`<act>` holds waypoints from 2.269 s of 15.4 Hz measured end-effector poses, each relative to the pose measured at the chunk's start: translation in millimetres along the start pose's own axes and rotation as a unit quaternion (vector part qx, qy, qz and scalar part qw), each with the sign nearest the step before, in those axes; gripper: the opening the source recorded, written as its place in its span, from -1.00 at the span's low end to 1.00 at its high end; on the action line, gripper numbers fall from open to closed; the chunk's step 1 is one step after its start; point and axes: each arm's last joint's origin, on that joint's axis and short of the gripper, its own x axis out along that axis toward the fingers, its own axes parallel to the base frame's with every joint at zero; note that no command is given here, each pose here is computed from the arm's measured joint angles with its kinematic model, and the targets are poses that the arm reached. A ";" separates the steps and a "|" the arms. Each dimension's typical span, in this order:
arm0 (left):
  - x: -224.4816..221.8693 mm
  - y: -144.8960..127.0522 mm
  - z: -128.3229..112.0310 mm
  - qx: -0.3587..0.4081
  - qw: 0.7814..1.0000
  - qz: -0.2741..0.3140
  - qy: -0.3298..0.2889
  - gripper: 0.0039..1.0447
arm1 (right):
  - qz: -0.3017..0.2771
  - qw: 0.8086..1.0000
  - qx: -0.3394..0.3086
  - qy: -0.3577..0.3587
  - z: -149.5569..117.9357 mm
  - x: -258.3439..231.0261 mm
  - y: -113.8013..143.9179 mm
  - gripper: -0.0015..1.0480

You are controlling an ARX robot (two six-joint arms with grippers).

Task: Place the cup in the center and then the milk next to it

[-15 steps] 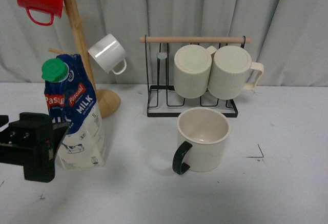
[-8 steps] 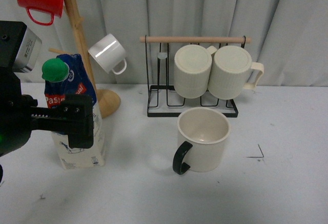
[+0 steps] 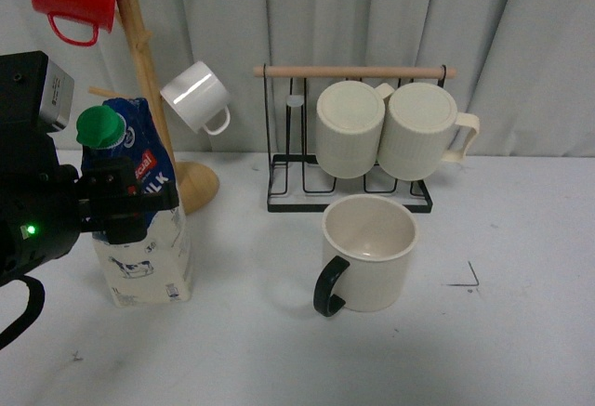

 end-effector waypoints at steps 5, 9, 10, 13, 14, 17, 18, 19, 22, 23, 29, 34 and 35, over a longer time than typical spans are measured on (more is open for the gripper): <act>-6.1 -12.6 0.3 0.008 1.000 0.005 0.004 -0.96 | 0.000 1.000 0.000 0.000 0.0 0.0 0.0 0.87; -11.3 -43.2 2.4 0.032 0.999 -0.034 -0.008 -0.96 | 0.000 1.000 0.000 0.000 0.0 0.0 0.0 0.87; -11.4 -51.4 4.9 0.037 0.998 -0.043 -0.019 -0.96 | 0.000 1.000 0.000 0.000 0.0 0.0 0.0 0.87; -4.7 -65.2 3.5 0.052 0.997 -0.050 -0.027 -0.96 | 0.000 1.000 0.000 0.000 0.0 0.0 0.0 0.87; -3.1 -66.7 -1.6 0.056 0.997 -0.048 -0.020 -0.96 | 0.000 1.000 0.000 0.000 0.0 0.0 0.0 0.87; -0.1 -72.3 -10.5 0.070 0.996 -0.048 -0.016 -0.94 | 0.000 1.000 0.000 0.000 0.0 0.0 0.0 0.87; -1.0 -74.4 -11.0 0.071 0.996 -0.056 -0.015 -0.72 | 0.000 1.000 0.000 0.000 0.0 0.0 0.0 0.87; -3.1 -77.0 -8.2 0.069 0.995 -0.067 -0.022 -0.51 | 0.000 1.000 0.000 0.000 0.0 0.0 0.0 0.87; -33.3 -72.0 6.8 0.066 0.989 -0.126 -0.037 0.18 | 0.000 1.000 0.000 0.000 0.0 0.0 0.0 0.87; -52.7 -63.8 9.3 0.070 0.984 -0.156 -0.053 0.39 | 0.000 1.000 0.000 0.000 0.0 0.0 0.0 0.87; -114.7 9.6 5.5 0.057 0.981 0.004 -0.187 -0.35 | 0.000 1.000 0.000 0.000 0.1 0.0 0.0 0.87; -142.6 41.0 -2.4 0.058 0.981 0.004 -0.183 -0.97 | 0.000 1.000 0.000 0.000 0.0 0.0 0.0 0.87; -147.1 44.9 -3.1 0.058 0.981 0.004 -0.184 -0.97 | 0.000 1.000 0.000 0.000 0.0 0.0 0.0 0.87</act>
